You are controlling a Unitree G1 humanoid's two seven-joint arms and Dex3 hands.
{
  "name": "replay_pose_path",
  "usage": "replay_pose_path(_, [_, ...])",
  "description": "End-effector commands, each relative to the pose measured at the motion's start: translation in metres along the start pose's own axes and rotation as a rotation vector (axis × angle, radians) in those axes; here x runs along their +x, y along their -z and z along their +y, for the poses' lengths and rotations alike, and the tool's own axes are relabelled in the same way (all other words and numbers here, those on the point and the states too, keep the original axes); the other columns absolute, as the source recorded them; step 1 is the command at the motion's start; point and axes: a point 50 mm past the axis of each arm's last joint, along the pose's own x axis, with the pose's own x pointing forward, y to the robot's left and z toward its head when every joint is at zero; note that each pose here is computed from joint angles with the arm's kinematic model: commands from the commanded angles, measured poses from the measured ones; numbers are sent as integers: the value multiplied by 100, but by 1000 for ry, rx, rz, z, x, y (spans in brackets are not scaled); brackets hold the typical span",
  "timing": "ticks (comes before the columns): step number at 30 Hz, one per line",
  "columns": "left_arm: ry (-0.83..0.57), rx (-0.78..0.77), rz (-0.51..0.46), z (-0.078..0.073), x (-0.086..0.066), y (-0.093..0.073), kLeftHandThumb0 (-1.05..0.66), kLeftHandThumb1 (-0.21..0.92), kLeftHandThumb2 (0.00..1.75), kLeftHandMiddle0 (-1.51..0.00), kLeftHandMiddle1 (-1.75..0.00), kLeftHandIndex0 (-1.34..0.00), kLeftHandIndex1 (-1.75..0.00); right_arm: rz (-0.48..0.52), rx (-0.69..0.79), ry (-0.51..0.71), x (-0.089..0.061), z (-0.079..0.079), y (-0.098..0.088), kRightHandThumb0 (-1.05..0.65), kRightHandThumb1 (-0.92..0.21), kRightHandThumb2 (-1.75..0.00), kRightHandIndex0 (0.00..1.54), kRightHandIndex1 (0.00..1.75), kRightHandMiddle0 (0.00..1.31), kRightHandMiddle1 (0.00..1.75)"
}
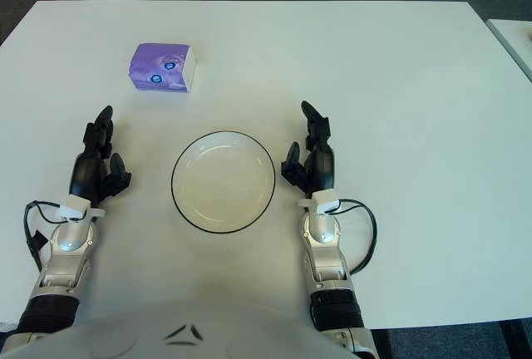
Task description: Put the tissue paper into the plate.
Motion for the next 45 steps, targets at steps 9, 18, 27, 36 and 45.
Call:
replay_pose_path(9, [31,4,340,-12,-55,54,-71,92,94,-14,-1,0,-39,240,-41,-23,-49,-7,37,-59,-92,-92,24,1,0,62])
replay_pose_path(18, [7,8,349,-7,-56,56,-72,92,96,-15,-1,0,-41,245,-43,-34,-50,-6,37,-59,-92,-91,25,1,0,62])
replay_pose_path(27, [-45,129,208,51,-35,25,-74,92,100,-14,-1,0,-36,255,-42,-53,-49,-3,39,-59,-92,-91,25,1,0,62])
replay_pose_path(36, [-82,311,-39,98,2,-35,-77,92,106,-12,0,0,-27,271,-37,-70,-48,2,43,-59,-92,-91,25,1,0,63])
replay_pose_path(45, [-89,501,-219,133,19,-96,-77,92,104,-7,0,0,-18,290,-34,-72,-47,6,46,-60,-92,-91,25,1,0,62])
